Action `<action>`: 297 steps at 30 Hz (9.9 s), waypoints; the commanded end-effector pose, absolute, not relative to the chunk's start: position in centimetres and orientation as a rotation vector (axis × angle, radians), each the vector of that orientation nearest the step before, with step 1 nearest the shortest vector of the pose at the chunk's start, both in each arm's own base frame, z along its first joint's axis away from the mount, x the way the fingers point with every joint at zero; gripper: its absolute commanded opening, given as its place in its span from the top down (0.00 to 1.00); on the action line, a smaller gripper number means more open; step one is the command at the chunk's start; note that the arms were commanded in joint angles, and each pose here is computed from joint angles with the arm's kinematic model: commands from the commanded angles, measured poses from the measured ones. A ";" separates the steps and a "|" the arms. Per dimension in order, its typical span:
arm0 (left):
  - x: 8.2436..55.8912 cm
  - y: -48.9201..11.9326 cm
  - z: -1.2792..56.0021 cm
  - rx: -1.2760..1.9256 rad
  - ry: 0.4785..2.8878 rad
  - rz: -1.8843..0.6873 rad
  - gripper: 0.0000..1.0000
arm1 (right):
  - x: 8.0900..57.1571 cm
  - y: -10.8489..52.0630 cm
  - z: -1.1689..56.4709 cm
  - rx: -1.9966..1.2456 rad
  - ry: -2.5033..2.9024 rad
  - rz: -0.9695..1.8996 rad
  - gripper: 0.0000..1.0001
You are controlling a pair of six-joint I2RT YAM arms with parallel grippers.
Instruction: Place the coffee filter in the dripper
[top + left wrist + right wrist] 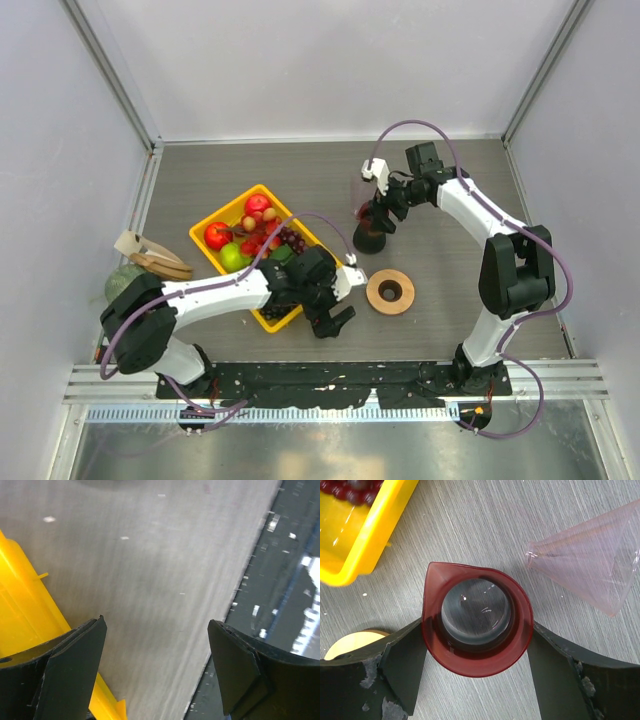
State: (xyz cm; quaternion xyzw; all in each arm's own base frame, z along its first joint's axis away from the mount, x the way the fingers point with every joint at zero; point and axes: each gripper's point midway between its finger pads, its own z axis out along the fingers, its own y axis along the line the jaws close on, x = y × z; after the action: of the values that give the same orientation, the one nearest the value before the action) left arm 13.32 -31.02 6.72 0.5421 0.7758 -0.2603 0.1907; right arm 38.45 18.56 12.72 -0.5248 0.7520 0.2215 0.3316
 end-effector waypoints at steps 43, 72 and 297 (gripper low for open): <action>28.7 -14.4 22.7 0.586 2.096 -0.571 0.01 | 32.3 27.4 11.4 -1.353 2.026 0.724 0.17; 28.5 -14.0 24.8 0.572 2.086 -0.626 0.01 | 30.0 23.9 20.4 -1.233 2.071 0.871 0.04; 32.5 -23.9 19.6 0.110 2.335 -1.525 0.42 | 33.4 24.0 17.9 -0.347 2.333 1.581 0.35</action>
State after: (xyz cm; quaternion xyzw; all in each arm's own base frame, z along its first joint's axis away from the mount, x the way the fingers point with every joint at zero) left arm 32.74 -23.89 17.11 0.0027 0.8423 -0.5210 0.1379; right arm 33.71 24.42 14.57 -0.0742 0.8247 0.5495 0.1117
